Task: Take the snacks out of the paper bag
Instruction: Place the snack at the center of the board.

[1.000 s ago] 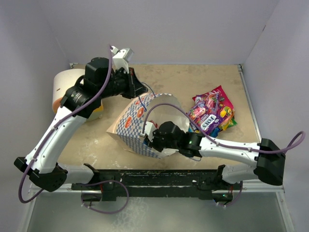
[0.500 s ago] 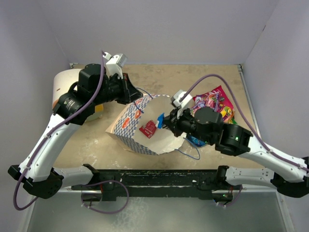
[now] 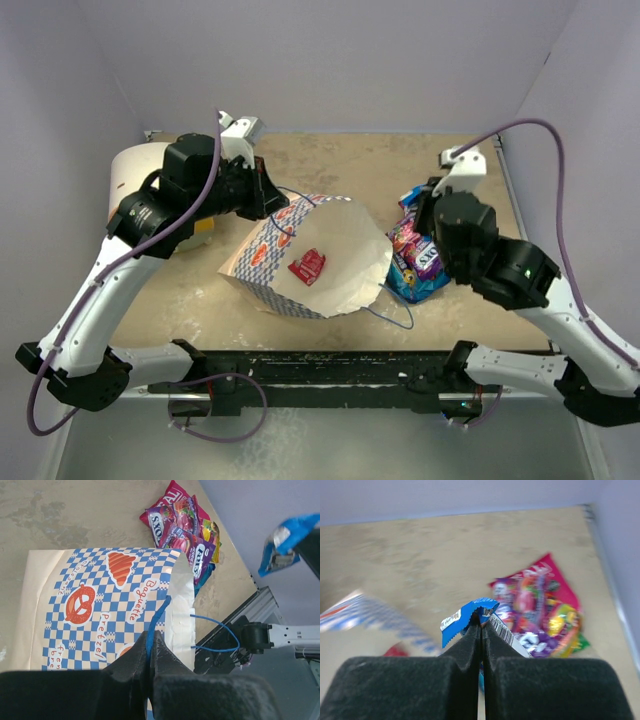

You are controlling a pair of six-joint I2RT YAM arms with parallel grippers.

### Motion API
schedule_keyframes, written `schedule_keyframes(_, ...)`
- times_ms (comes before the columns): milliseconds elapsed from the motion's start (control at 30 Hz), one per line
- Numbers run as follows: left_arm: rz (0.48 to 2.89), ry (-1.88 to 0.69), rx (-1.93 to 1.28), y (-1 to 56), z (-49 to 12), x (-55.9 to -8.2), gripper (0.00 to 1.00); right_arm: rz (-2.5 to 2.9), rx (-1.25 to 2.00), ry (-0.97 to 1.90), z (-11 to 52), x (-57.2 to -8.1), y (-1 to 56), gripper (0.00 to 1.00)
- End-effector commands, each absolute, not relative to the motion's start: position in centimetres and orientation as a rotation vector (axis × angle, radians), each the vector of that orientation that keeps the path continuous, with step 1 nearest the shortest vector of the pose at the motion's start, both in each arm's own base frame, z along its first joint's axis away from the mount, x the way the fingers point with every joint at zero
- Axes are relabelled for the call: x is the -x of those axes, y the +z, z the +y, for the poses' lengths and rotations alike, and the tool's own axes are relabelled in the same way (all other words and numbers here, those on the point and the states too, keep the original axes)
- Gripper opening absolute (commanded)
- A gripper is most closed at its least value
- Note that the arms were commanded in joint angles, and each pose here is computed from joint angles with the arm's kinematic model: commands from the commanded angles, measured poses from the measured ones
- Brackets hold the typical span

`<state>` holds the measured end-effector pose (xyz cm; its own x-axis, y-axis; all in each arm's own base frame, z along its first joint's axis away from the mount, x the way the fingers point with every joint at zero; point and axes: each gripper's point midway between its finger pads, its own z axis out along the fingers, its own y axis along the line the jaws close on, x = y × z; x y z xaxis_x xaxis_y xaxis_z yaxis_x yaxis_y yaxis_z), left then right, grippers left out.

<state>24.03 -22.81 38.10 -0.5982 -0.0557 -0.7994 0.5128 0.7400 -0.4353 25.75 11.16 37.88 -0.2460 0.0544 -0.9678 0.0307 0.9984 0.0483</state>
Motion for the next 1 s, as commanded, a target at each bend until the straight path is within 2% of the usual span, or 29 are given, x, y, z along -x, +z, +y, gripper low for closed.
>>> schedule_keyframes(0, 1.904, -0.839, -0.469, 42.4, -22.4, -23.1, 0.0, 1.931, -0.059, -0.175, 8.6, -28.6, 34.4, 0.0)
schedule_keyframes(333, 1.783, -0.575, -0.615, 45.8, -19.7, -24.2, 0.0, 2.166, 0.02, -0.426, 4.7, -34.5, 26.7, 0.0)
schedule_keyframes(500, 1.718, -0.55, -0.657, 47.3, -20.4, -25.4, 0.0, 2.214, 0.033, -0.475, 2.2, -36.7, 24.4, 0.0)
schedule_keyframes(633, 1.654, -0.673, -0.791, 47.4, -23.5, -25.2, 0.0, 2.256, 0.082, -0.49, 1.6, -38.0, 22.4, 0.0)
schedule_keyframes(967, 1.655, -1.102, -0.957, 42.8, -29.2, -22.3, 0.0, 2.301, 0.109, -0.481, 1.5, -40.3, 17.9, 0.0)
